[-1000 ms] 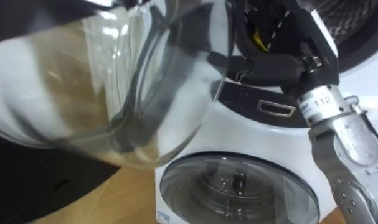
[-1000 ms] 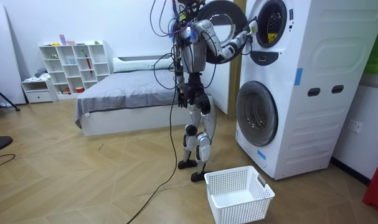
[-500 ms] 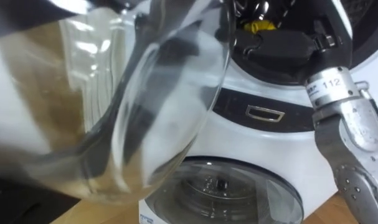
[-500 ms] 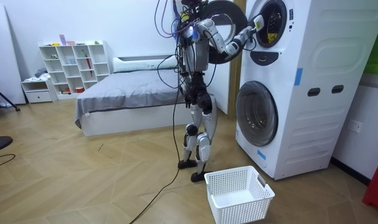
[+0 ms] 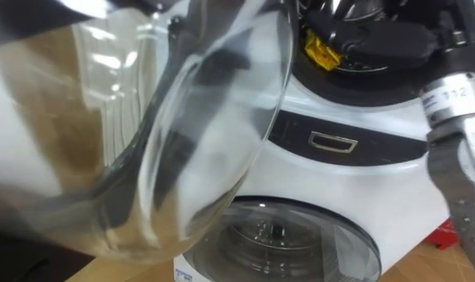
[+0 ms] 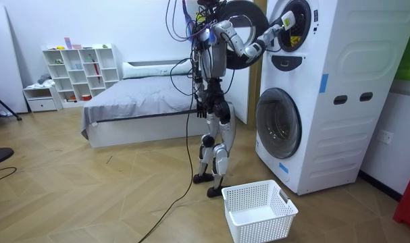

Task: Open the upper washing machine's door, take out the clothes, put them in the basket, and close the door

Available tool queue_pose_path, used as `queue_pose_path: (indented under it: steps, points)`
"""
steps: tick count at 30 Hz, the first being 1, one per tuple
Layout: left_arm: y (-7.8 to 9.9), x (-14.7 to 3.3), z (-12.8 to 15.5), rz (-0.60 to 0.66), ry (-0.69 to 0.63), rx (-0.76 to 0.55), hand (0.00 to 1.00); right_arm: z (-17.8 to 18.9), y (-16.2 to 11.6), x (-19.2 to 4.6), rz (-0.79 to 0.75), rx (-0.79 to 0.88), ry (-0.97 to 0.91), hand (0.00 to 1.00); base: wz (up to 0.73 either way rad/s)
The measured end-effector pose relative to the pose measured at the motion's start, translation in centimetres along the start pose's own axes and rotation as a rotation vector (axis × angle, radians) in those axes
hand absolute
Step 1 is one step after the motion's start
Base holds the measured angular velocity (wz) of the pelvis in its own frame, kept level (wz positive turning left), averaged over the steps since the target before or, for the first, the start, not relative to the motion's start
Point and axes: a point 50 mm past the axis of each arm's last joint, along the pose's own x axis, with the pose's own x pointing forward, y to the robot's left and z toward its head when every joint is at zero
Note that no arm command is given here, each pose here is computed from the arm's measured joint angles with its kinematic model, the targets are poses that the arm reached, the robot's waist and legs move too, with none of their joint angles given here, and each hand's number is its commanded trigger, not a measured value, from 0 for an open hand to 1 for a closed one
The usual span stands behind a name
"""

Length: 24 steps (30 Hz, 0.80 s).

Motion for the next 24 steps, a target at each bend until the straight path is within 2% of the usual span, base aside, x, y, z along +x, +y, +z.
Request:
queue_pose_path:
  steps: [6, 14, 18, 24]
  points:
    - [0.2, 0.0, 1.1, -0.005, -0.042, -0.01, 0.0, -2.3, -2.9, 0.1, -0.067, -0.074, 0.116, 0.0, 0.11]
    - [0.0, 0.1, 1.9, -0.018, -0.048, -0.015, 0.0, -4.2, -3.8, -0.2, -0.047, -0.148, 0.207, 0.0, 0.06]
    - [0.0, 0.1, 1.5, -0.019, -0.026, -0.008, 0.0, -5.5, -4.4, -0.3, -0.021, -0.231, 0.281, 0.0, 0.05]
    - [0.1, 0.0, 0.7, -0.023, 0.005, 0.018, 0.0, -6.1, -5.3, 0.4, 0.005, -0.254, 0.336, 0.0, 0.0]
